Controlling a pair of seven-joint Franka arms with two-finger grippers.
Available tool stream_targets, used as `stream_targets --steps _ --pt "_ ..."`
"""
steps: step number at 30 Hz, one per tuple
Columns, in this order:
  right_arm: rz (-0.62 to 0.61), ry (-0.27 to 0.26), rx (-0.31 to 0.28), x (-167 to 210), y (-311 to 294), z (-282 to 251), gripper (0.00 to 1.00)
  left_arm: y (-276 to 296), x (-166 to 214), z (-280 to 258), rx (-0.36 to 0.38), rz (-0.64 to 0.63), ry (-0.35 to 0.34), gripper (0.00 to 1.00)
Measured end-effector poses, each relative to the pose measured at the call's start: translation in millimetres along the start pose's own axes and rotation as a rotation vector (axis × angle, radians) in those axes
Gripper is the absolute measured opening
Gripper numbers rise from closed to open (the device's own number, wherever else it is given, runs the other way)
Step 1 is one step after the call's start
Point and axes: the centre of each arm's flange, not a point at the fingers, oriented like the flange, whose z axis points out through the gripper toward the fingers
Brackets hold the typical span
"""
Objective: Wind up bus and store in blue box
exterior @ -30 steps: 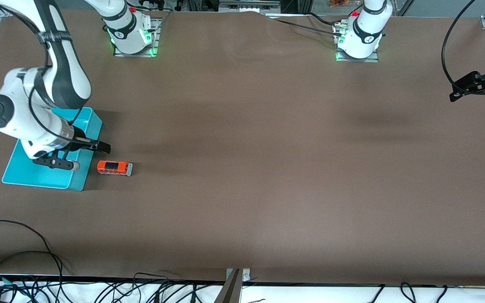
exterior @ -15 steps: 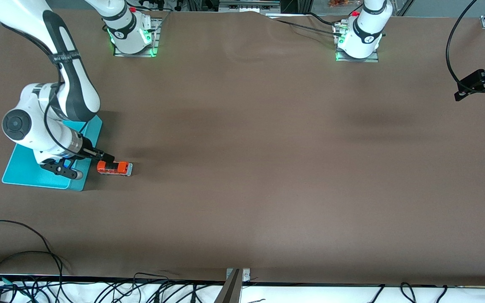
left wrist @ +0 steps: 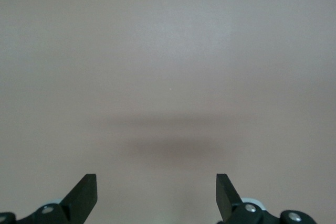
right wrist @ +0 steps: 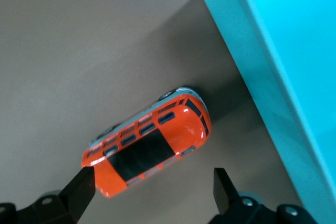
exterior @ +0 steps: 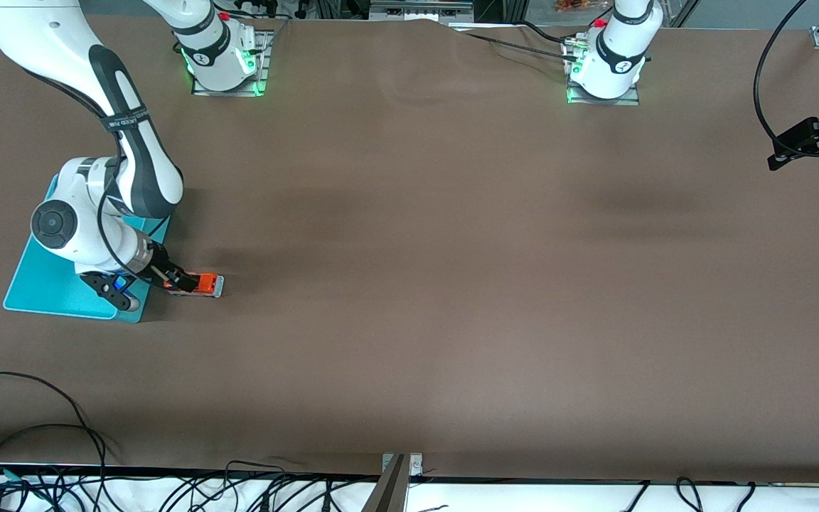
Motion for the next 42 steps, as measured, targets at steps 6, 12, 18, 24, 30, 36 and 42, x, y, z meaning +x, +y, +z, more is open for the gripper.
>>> stream_targets --steps 6,12,18,24,30,36,42 --pt "0.132 0.019 0.014 -2 3 17 1.0 0 0 0 0.0 -0.001 0.0 1.0" --pt "0.251 0.04 0.035 0 1 26 1.0 0 0 0 0.0 -0.001 0.0 1.0" --pt "0.321 0.048 0.044 2 1 31 1.0 0 0 0 0.0 -0.001 -0.001 1.0" --pt "0.355 0.056 0.053 3 0 33 1.0 -1 0 0 0.0 -0.001 -0.001 1.0" --pt "0.407 0.068 0.071 4 -2 34 1.0 -1 0 0 0.0 -0.001 -0.002 1.0" --pt "0.416 0.066 0.07 3 -3 38 0.99 -1 0 0 0.0 -0.001 -0.002 1.0" --pt "0.418 0.065 0.068 3 -3 42 0.7 -1 0 0 0.0 -0.002 -0.002 1.0"
